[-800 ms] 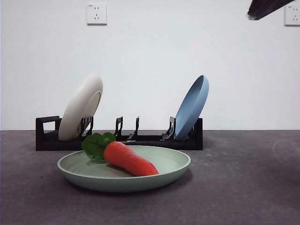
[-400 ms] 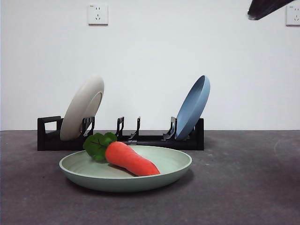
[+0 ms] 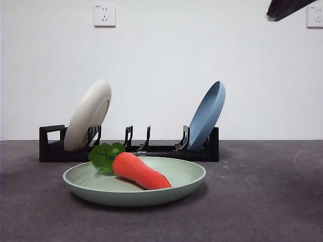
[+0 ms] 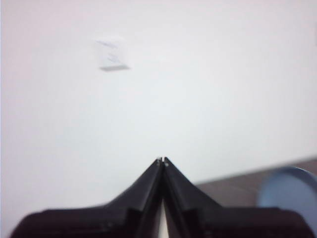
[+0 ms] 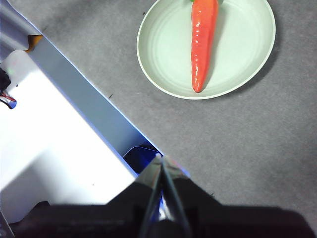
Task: Take the green plate from the plate rack,put the plate on the table,take the carrot from the table,put the carrot in the plate
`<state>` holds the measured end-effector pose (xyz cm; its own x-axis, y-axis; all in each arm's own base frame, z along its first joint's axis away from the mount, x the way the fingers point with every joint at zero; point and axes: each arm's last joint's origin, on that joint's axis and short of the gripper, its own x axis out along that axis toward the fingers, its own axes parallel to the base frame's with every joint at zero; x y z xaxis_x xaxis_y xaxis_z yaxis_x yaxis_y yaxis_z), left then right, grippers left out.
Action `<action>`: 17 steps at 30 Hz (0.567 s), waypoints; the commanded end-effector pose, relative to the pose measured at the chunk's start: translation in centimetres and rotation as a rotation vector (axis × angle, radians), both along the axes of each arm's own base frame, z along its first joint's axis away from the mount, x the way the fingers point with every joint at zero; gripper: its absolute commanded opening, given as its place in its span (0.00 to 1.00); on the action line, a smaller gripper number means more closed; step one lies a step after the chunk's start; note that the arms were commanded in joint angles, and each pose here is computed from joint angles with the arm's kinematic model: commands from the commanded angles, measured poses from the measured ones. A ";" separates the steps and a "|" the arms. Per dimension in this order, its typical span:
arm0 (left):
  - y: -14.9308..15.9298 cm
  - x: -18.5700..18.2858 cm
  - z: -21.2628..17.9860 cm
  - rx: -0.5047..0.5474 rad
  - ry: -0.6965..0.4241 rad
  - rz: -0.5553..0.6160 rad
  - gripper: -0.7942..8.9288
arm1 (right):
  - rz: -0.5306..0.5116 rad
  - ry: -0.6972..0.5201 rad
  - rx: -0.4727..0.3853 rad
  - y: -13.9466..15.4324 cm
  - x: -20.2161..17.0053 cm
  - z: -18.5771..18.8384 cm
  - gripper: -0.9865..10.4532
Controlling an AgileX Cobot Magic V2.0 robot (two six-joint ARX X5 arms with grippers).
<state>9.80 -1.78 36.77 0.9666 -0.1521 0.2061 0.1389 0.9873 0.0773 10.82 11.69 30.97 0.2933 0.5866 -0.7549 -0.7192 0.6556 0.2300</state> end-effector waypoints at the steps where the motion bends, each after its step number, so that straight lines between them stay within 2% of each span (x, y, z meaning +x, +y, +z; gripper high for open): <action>1: 0.3 0.4 -4.7 0.012 0.020 0.040 0.08 | 0.006 -0.006 0.000 0.0 0.0 -0.1 0.09; 8: 0.8 0.2 -12.8 -0.029 0.085 0.092 0.08 | 0.006 -0.006 0.000 0.0 0.0 -0.1 0.09; 17: 0.9 0.2 -18.7 -0.025 0.173 0.127 0.08 | 0.006 -0.006 0.000 0.0 0.0 -0.1 0.09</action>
